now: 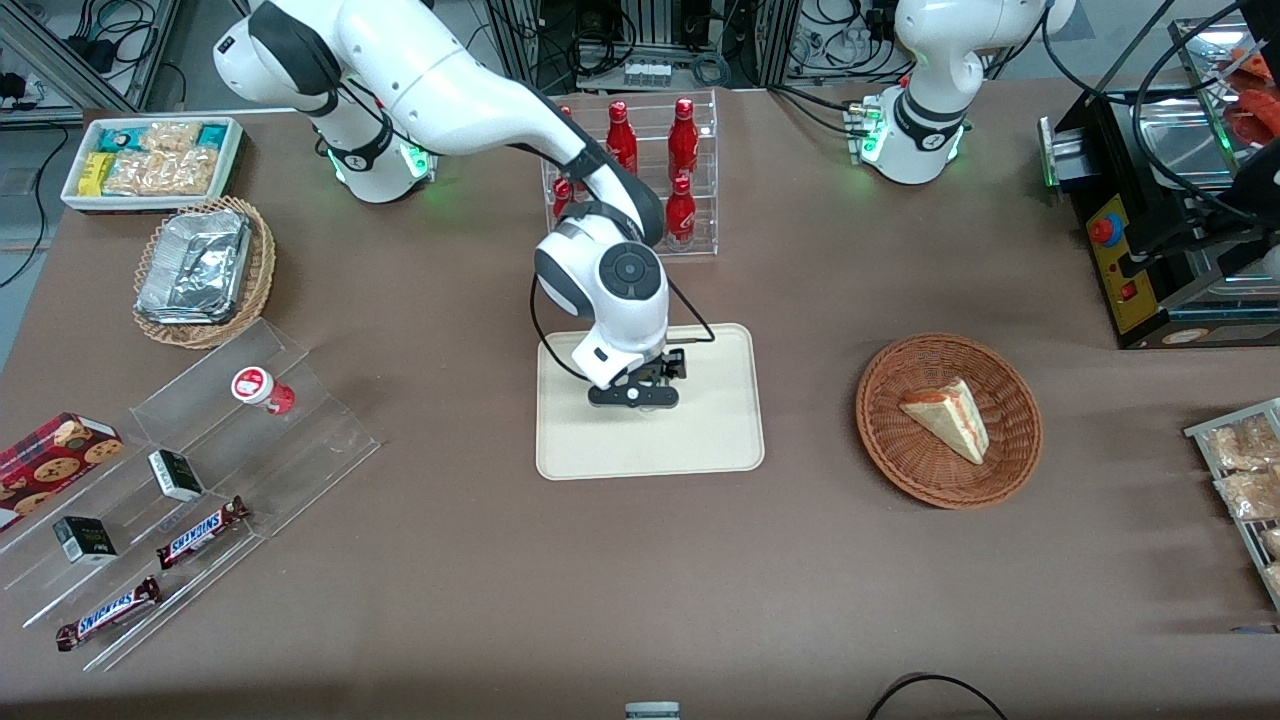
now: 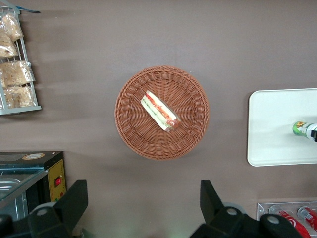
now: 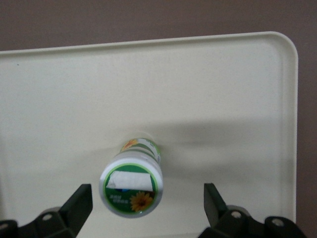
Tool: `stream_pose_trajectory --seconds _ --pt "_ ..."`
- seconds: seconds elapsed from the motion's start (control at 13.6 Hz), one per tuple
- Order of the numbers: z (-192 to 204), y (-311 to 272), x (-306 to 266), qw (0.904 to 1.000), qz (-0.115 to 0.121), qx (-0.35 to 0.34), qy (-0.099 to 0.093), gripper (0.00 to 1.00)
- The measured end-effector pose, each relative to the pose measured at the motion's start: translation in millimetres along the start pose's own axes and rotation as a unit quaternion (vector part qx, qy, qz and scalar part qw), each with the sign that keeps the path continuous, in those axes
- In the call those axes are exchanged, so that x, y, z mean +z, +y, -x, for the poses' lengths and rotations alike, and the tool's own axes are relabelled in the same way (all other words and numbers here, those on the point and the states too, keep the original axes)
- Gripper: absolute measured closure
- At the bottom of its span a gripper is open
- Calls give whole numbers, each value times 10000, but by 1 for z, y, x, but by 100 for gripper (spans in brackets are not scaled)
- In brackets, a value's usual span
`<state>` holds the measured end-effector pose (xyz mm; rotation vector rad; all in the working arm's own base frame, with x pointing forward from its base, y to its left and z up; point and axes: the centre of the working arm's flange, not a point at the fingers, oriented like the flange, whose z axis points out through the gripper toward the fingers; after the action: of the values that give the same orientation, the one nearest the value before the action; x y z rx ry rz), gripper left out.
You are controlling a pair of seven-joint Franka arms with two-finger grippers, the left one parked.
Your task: Place green gum on tray
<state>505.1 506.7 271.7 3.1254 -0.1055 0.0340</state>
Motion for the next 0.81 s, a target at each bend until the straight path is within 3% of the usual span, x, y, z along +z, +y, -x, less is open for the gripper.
stream_pose_trajectory --seconds 0.37,0.52,0.81 --pt "-5 20 -70 9999 119 -31 -83 0" --pt "-16 45 -103 9994 158 -165 -252 0" --pt "-60 123 -152 9971 -17 -433 -629 0"
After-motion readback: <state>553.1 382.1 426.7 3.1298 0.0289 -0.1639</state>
